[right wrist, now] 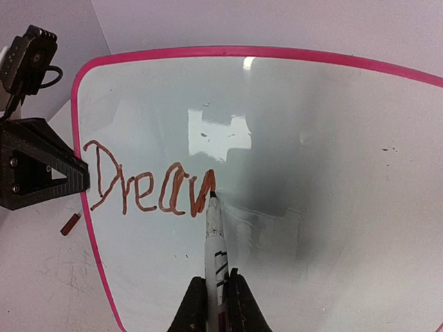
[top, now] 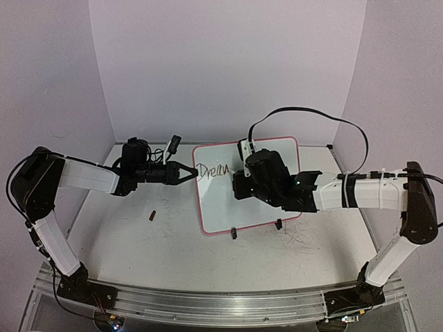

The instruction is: Write a sentence on the whiteboard

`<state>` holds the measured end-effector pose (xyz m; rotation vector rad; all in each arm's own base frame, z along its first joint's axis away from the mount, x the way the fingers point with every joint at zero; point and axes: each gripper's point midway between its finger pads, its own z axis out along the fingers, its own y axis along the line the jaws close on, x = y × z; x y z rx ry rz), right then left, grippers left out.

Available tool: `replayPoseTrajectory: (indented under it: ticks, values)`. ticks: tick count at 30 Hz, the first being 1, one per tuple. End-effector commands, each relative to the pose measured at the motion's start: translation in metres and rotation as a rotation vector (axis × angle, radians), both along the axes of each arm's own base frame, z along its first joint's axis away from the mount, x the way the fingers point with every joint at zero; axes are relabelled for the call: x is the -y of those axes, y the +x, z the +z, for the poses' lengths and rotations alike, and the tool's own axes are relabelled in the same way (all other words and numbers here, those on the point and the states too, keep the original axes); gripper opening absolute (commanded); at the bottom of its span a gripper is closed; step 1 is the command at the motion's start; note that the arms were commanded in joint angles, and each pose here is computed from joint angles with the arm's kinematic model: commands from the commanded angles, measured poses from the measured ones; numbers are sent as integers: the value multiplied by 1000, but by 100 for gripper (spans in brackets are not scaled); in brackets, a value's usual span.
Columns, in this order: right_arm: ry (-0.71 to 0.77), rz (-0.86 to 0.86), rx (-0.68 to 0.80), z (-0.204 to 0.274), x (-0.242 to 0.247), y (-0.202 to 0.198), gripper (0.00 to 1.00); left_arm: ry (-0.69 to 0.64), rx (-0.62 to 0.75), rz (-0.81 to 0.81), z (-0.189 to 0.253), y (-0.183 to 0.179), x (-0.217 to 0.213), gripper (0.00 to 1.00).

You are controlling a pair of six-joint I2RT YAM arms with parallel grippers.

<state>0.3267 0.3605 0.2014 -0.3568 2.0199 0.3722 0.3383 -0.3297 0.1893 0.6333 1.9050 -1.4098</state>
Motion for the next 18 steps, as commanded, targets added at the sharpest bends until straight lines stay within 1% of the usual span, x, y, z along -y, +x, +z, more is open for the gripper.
replayPoseTrajectory:
  ticks: [1, 8, 18]
  values:
    - [5, -36, 42, 15, 0, 15, 0, -38, 70, -21, 31, -3, 3, 0]
    - [5, -75, 58, 19, 7, 18, 0, -38, 71, -19, 32, -3, 3, 0]
    - [11, -97, 43, 17, 16, 15, 0, -38, 71, -18, 32, -3, 3, 0]
